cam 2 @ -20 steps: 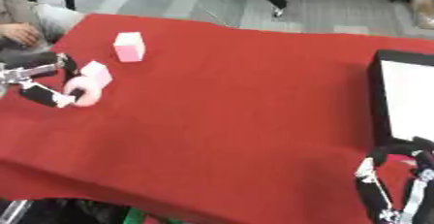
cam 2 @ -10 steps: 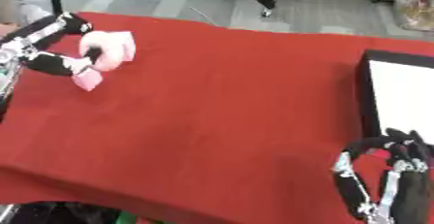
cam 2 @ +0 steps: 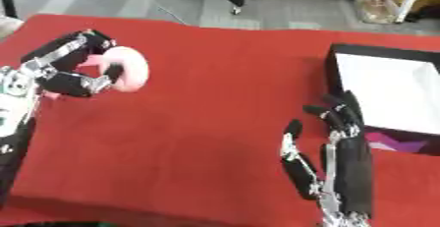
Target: Pick up the objects with one hand, pass them to the other hand, and then place them into the box on the other side of the table.
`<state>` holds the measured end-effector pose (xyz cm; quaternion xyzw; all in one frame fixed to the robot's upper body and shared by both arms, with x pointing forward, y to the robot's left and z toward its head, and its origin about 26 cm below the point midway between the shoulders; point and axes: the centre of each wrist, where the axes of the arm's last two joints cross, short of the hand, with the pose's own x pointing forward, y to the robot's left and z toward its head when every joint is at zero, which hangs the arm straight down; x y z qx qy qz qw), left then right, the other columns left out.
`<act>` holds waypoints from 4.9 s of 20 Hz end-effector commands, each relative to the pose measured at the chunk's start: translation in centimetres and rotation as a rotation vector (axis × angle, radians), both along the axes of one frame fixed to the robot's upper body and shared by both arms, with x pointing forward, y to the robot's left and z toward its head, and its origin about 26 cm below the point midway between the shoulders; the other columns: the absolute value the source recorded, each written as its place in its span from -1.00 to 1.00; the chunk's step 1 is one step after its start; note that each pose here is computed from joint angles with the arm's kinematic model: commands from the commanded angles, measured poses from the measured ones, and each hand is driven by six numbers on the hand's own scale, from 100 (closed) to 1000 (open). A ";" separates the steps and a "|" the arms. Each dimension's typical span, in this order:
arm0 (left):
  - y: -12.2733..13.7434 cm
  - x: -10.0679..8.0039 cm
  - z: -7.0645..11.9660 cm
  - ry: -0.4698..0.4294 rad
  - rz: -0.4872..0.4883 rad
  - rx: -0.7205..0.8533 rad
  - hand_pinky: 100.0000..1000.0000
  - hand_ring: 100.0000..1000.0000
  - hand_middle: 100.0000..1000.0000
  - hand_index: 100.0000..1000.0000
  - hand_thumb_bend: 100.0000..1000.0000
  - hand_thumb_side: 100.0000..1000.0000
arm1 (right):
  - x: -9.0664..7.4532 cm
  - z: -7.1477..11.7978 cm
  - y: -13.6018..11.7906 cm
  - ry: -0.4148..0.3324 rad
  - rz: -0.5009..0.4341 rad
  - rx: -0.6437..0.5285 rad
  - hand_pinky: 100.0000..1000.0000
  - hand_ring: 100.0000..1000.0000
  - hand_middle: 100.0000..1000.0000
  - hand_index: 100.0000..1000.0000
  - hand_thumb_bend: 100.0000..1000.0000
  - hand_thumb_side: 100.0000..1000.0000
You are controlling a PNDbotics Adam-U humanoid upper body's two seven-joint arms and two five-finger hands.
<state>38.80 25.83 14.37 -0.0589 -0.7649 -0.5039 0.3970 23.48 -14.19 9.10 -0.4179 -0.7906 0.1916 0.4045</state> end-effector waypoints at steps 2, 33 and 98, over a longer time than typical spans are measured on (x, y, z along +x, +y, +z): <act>-2.4 0.2 0.8 -0.059 -0.136 0.054 0.23 -0.30 -0.36 -0.05 -1.00 -0.56 | 0.0 1.3 0.3 -0.072 0.070 -0.069 0.32 1.00 0.51 0.33 -1.00 -0.85; -15.7 -0.6 2.6 0.104 -0.564 -0.136 0.26 -0.28 -0.34 -0.03 -1.00 -0.26 | 1.8 5.2 1.9 -0.127 0.504 -0.365 0.50 0.93 0.56 0.76 -0.46 -0.56; 2.6 -5.7 5.4 0.050 0.096 -0.524 0.39 0.20 0.25 0.56 -1.00 0.54 | 4.1 8.4 -14.5 -0.011 -0.526 0.000 -0.08 0.63 -0.33 -0.84 -1.00 -1.00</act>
